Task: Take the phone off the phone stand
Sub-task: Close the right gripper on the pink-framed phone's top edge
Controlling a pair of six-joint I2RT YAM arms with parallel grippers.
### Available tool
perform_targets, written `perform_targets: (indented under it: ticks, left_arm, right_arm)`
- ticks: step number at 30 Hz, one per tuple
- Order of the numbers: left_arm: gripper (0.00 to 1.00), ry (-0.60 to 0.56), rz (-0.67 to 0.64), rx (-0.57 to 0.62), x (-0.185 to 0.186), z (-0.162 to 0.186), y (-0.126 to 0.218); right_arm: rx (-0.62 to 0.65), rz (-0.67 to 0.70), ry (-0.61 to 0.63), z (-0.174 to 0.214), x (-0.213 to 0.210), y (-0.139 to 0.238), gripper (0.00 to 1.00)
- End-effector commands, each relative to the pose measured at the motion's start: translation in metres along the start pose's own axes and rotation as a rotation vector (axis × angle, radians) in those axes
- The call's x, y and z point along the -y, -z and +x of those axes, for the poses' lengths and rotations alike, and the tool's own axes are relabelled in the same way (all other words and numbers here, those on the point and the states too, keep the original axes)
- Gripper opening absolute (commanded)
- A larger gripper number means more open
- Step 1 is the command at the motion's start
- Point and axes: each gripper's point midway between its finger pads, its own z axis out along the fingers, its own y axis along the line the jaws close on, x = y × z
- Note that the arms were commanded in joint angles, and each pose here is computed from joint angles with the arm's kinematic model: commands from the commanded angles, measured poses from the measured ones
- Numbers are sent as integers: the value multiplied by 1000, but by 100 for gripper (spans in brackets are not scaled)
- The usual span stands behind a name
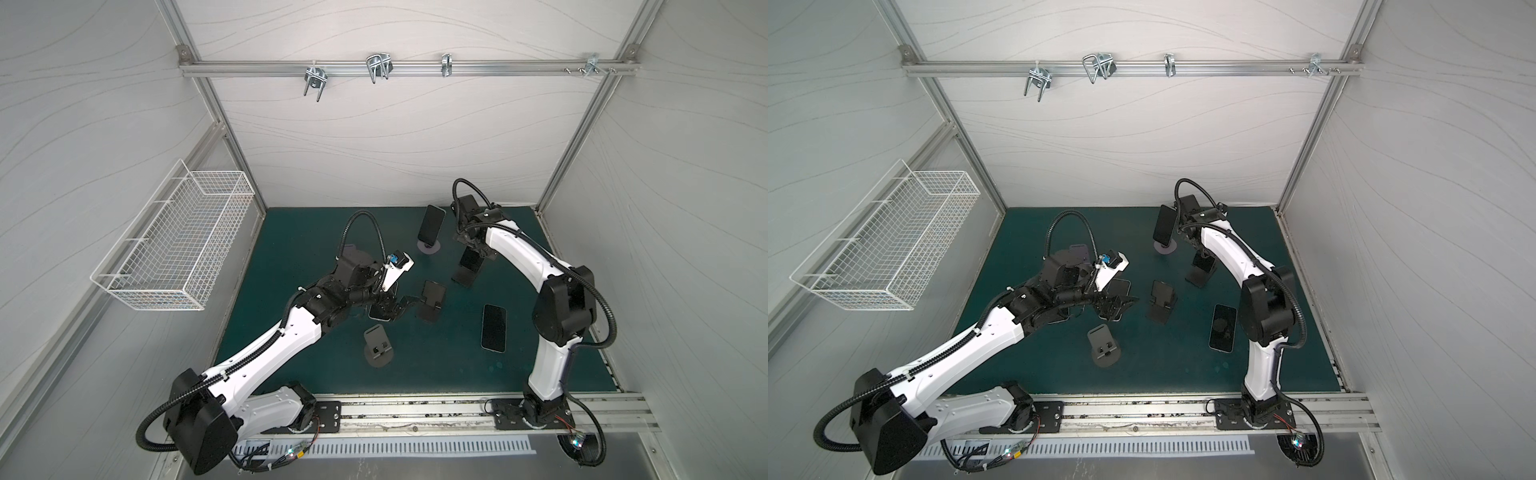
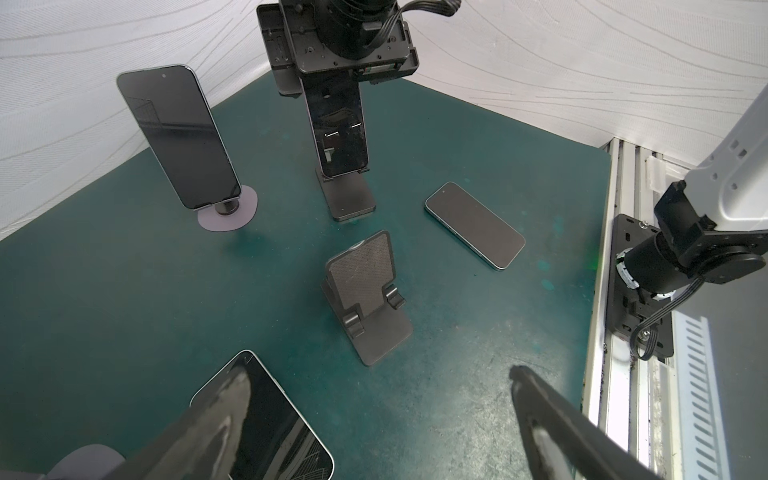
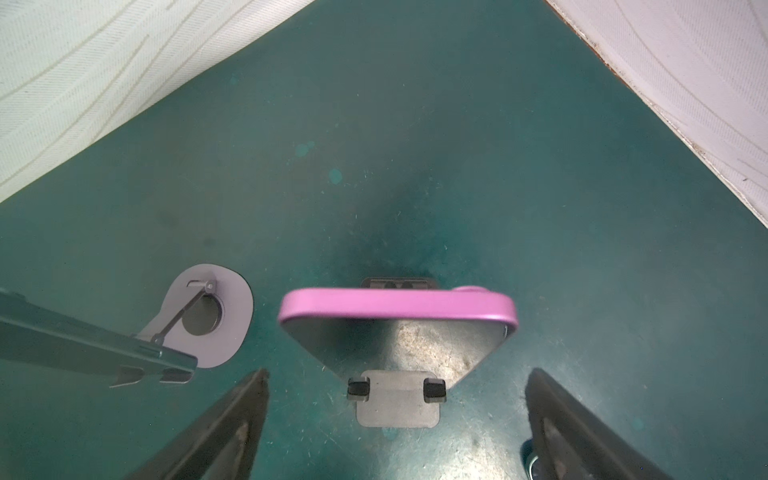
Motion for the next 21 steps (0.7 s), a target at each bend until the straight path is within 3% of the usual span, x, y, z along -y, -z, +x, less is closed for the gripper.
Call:
perform_targets:
  ticks: [1, 21]
  left_arm:
    - [99, -38, -21, 36, -3, -15, 1]
    - [99, -54, -21, 15, -1, -10, 1]
  right_arm:
    - [11, 7, -17, -8, 1, -3, 97]
    - [4, -5, -4, -10, 1, -13, 90]
